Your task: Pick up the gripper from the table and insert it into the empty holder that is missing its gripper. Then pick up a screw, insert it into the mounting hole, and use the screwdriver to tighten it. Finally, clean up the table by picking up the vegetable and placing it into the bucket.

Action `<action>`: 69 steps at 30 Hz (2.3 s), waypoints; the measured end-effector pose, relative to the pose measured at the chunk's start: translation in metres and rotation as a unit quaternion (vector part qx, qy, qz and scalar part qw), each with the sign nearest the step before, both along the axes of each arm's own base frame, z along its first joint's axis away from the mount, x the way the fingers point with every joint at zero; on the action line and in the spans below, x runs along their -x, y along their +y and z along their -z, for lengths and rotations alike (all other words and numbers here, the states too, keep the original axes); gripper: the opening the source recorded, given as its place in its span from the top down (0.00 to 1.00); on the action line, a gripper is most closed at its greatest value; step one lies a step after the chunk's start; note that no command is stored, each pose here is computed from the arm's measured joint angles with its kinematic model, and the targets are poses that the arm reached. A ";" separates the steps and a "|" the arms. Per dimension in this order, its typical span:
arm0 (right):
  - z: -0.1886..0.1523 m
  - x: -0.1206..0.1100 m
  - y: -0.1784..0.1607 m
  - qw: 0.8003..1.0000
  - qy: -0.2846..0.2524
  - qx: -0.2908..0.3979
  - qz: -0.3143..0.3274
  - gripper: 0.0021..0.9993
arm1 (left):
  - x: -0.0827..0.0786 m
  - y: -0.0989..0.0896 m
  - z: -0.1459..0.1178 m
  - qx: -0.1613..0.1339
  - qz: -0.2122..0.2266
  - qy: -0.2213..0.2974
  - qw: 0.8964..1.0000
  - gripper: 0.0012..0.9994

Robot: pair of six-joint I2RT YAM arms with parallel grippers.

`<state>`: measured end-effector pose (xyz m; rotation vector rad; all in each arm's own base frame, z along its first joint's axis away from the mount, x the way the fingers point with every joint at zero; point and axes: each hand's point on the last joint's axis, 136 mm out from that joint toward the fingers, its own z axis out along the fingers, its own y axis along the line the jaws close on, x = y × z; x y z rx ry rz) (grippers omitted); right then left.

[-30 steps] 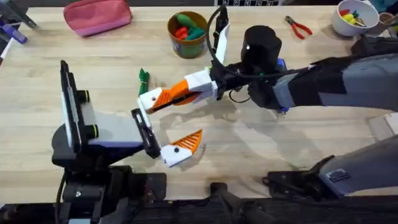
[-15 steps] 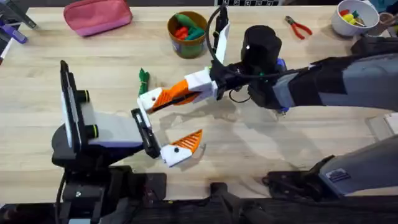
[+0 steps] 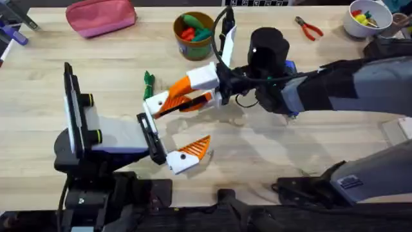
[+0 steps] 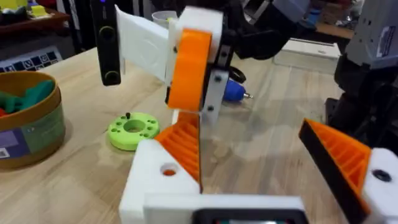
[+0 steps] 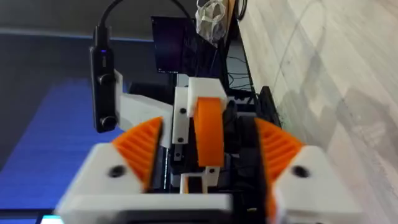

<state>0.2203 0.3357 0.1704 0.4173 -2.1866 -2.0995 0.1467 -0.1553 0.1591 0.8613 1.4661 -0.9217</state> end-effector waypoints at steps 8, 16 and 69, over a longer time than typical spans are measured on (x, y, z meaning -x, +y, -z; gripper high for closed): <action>0.000 0.000 0.001 1.000 -0.002 0.000 0.001 0.01 | 0.000 0.000 0.000 0.000 0.001 0.000 1.000 0.01; -0.001 -0.004 -0.001 1.000 -0.008 -0.003 0.008 0.01 | 0.000 0.000 0.000 0.000 0.001 0.000 1.000 0.01; 0.004 -0.133 -0.159 0.746 -0.243 0.612 0.098 0.04 | 0.000 0.000 0.000 0.000 0.001 0.000 1.000 0.01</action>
